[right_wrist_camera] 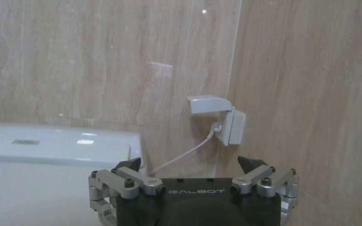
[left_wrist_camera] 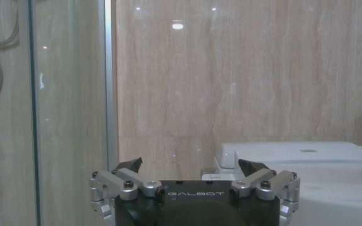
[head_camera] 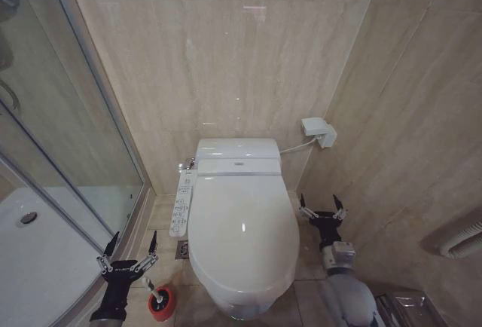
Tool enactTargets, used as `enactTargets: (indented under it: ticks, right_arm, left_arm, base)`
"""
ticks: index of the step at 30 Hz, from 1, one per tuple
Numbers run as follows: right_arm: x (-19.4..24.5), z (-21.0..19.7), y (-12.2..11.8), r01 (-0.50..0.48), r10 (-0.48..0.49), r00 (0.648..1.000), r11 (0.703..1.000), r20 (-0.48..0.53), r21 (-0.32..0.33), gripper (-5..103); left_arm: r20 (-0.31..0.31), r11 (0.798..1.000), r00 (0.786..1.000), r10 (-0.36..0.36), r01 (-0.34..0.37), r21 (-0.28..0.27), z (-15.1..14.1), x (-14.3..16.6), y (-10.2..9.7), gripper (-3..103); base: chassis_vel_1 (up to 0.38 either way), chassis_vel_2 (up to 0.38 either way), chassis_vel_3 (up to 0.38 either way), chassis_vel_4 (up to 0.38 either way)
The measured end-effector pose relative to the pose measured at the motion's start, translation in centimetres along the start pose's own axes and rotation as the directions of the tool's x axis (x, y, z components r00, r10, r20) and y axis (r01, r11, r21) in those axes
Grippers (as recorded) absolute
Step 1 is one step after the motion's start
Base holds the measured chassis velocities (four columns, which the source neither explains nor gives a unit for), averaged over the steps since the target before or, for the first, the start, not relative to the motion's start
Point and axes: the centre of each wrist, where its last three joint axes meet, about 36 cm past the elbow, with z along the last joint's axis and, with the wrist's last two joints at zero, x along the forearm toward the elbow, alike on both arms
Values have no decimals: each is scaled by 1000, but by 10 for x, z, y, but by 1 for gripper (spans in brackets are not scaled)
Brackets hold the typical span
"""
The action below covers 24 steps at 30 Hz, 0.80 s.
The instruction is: Open the toilet lid, clean the toilet bowl with a toilet brush, close the toilet lid, and flush.
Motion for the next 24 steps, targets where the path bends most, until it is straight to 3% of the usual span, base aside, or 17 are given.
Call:
enactTargets:
  ticks: [24]
  right_arm:
    - [-14, -1, -1, 17, -16, 1000, 1000, 22, -23, 100]
  left_arm:
    - [0, 1000, 1000, 0, 0, 0, 0, 0, 0, 100]
  base:
    - [0, 0, 0, 0]
